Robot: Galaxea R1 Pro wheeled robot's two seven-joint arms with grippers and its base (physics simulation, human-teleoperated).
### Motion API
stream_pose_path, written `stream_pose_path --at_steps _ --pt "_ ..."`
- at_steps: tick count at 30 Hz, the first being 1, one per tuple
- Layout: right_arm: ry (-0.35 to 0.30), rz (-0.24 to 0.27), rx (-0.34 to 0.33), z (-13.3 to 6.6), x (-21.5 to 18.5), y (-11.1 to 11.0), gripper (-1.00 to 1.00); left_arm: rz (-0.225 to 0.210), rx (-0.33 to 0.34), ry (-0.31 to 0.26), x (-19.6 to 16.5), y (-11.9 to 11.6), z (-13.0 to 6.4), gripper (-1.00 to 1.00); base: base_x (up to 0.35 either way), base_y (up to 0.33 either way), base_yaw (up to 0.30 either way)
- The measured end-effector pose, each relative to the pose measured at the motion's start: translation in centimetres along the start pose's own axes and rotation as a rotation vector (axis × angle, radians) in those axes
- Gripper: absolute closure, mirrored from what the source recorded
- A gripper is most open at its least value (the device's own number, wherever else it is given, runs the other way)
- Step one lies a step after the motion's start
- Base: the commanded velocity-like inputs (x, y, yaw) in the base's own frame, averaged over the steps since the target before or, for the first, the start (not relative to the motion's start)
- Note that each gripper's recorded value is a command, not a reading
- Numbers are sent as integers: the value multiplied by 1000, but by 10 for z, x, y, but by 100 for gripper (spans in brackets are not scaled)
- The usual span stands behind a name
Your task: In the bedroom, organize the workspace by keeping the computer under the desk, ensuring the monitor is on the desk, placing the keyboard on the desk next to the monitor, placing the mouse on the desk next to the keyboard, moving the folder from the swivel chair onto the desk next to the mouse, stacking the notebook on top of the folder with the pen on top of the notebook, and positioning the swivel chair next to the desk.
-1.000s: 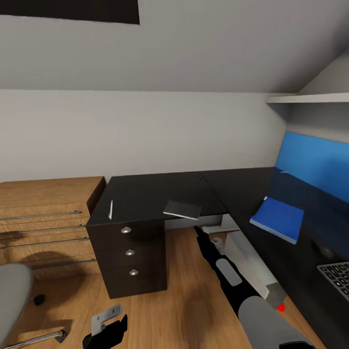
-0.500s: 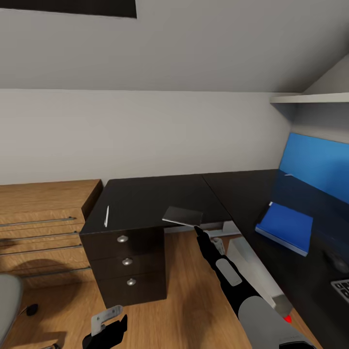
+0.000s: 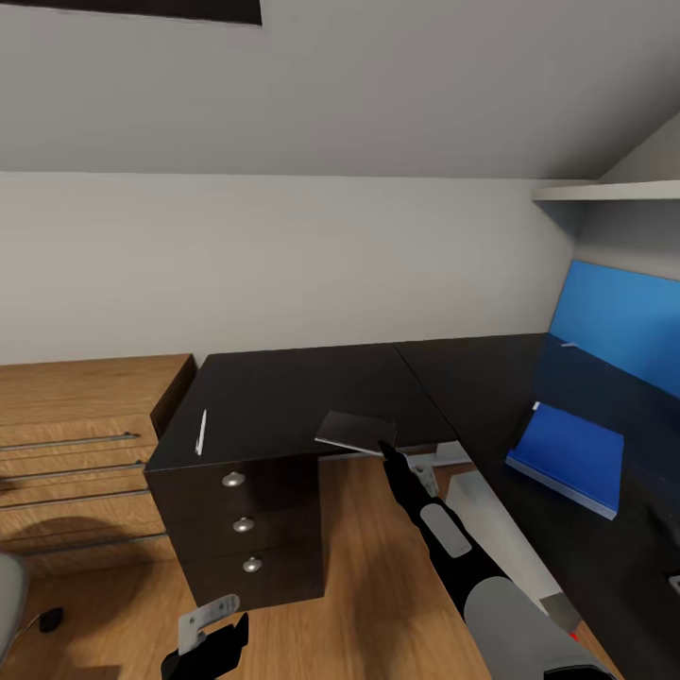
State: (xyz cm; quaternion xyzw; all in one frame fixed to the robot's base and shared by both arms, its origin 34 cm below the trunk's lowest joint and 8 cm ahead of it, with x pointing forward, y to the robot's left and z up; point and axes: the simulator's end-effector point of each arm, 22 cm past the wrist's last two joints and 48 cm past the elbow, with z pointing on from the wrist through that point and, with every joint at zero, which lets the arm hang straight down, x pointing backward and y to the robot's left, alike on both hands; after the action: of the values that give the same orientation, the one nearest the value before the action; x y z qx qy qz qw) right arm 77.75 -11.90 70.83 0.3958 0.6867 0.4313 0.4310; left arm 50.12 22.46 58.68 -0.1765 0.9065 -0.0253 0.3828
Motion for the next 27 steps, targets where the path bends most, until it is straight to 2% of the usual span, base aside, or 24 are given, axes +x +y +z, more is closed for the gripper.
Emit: stream_pose_path --at_steps 10,27 --pt "0 0 0 0 0 0 -100 1 -1 -1 0 0 0 -100 117 0 0" --pt "5 2 1 0 2 0 -100 1 0 1 0 0 0 -100 12 0 0"
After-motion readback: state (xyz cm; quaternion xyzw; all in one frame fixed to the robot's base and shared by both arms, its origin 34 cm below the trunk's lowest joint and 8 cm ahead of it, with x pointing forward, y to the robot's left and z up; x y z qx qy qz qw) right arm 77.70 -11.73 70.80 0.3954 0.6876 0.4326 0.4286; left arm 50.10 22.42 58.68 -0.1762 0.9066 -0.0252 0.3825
